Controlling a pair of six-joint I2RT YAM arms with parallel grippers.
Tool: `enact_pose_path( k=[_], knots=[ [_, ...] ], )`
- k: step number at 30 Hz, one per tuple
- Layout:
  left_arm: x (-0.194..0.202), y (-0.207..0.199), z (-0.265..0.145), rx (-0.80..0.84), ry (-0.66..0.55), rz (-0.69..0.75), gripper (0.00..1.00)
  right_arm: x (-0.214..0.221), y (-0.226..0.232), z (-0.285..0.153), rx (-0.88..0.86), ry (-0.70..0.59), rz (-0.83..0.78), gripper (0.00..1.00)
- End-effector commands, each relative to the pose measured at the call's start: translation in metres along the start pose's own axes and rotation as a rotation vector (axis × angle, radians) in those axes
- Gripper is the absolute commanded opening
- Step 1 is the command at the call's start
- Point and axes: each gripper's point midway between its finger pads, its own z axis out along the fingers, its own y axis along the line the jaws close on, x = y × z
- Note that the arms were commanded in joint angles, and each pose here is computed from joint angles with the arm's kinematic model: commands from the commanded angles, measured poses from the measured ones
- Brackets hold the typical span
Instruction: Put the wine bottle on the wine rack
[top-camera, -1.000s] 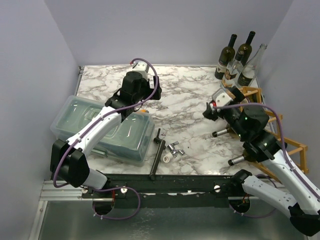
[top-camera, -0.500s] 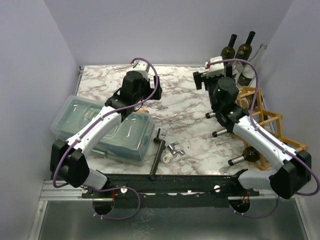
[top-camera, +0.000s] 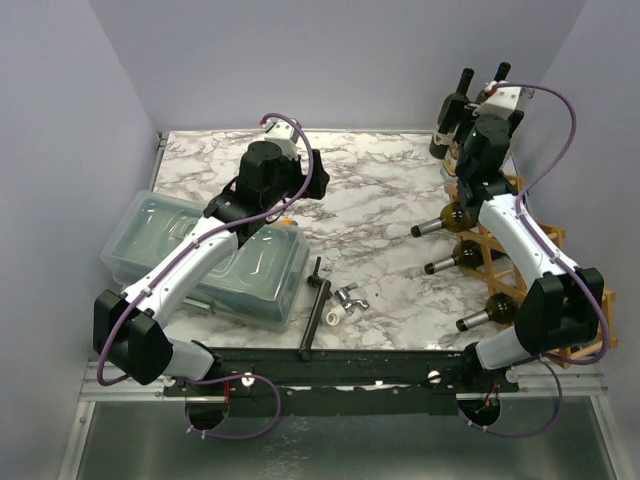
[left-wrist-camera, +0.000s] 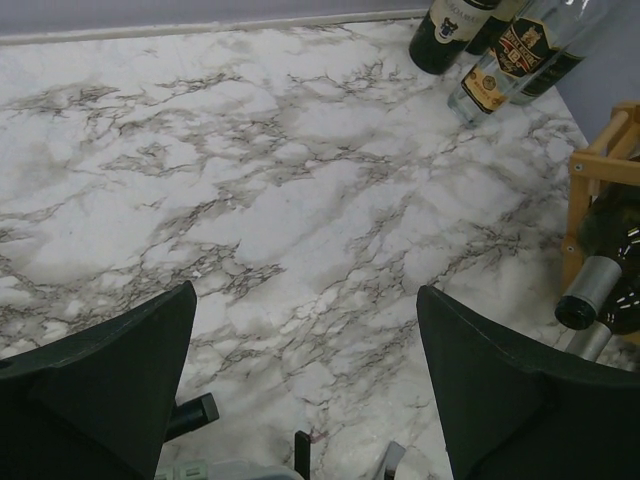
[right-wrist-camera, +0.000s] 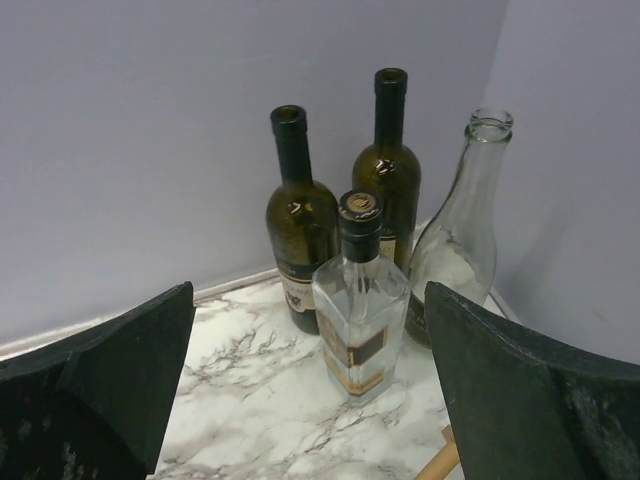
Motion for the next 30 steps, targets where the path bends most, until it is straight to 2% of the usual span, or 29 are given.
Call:
enact_pose_path(
  k=[1,12,23,30],
  knots=[
    [-0.016,-0.018,-0.011,0.058,-0.029,-0.003,0.93,-0.006,-0.014,0.024,0.017,-0.004,0.071,1.0],
    [-0.018,-0.027,-0.015,0.121,-0.074,-0.002,0.93,0.017,-0.015,0.067,0.017,0.07,0.006,1.0],
    [-0.019,-0.03,-0.017,0.139,-0.089,-0.006,0.93,0.05,-0.041,0.084,0.045,0.143,-0.02,0.99],
    [-0.021,-0.03,-0.018,0.147,-0.096,-0.012,0.93,0.063,-0.04,0.099,0.021,0.151,-0.077,0.93]
  ],
)
